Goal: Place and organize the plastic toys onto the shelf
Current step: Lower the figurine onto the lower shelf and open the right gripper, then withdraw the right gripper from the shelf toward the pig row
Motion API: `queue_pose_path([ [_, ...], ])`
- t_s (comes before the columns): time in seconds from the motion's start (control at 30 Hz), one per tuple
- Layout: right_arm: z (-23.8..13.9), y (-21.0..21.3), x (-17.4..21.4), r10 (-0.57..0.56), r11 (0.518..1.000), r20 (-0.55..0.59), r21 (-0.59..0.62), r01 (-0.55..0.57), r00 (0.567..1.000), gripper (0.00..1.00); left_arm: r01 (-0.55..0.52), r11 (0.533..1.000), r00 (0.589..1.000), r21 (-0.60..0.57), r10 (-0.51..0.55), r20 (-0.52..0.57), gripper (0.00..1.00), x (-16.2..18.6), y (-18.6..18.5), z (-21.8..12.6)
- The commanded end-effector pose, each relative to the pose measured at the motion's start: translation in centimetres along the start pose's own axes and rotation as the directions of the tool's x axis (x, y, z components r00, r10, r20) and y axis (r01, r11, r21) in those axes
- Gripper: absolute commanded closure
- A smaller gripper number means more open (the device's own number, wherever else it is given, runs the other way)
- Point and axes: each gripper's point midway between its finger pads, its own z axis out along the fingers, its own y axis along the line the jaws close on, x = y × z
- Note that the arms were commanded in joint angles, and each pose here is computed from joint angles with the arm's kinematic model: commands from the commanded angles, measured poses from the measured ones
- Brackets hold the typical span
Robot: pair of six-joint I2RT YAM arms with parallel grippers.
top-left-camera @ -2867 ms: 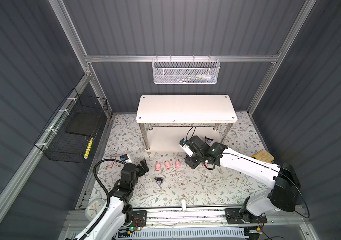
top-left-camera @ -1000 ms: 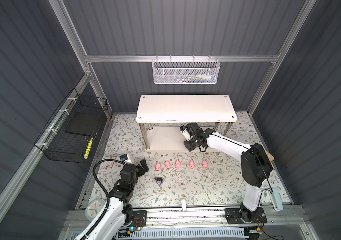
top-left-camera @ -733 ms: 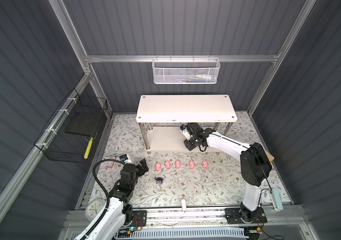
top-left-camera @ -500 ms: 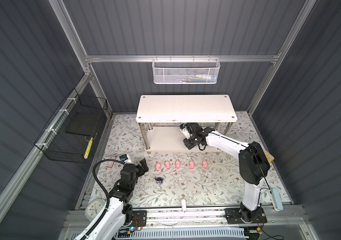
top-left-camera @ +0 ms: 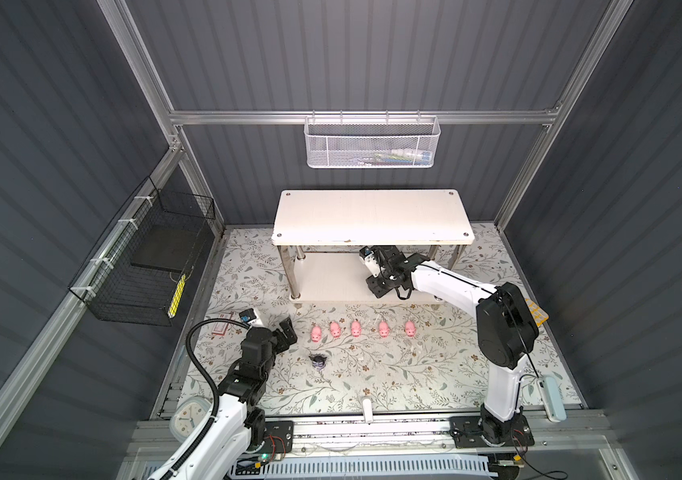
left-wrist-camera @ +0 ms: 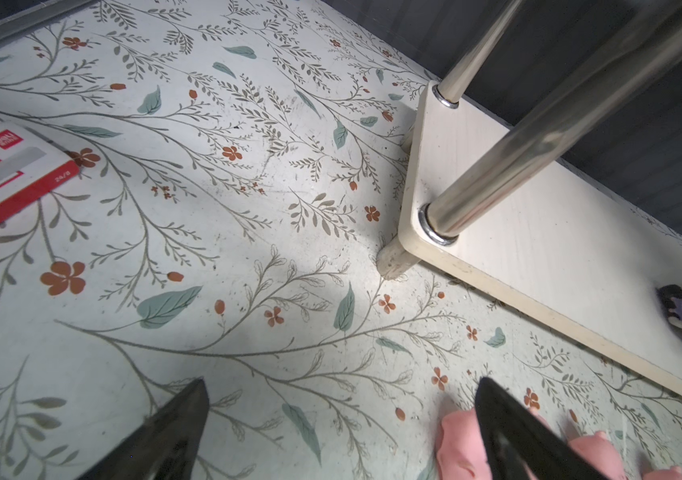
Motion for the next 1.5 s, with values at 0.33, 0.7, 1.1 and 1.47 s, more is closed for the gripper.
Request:
queue_pose_path([
  [0.33, -0.2, -0.7, -0.8, 0.02, 1.0, 0.018, 0.003, -0.02, 1.0, 0.51, 0.001, 1.0, 1.0, -0.01, -0.001, -0.005, 0.0, 0.5, 0.3, 0.1],
  [0.7, -1.4, -0.7, -1.4, 0.033, 0.999, 0.055, 0.001, -0.033, 0.998, 0.43, 0.003, 1.0, 1.0, -0.01, -0.003, -0.001, 0.0, 0.4, 0.3, 0.0],
  [1.1, -4.6, 0.1, -1.7, 0.089, 0.995, 0.187, -0.061, -0.078, 0.978, 0.37, 0.006, 1.0, 1.0, -0.011, -0.006, 0.0, 0.0, 0.4, 0.4, 0.0],
  [1.47, -6.3, 0.2, -0.3, 0.119, 0.992, 0.244, -0.071, -0.105, 0.963, 0.34, 0.005, 1.0, 1.0, -0.01, -0.005, 0.0, 0.0, 0.4, 0.3, 0.0],
])
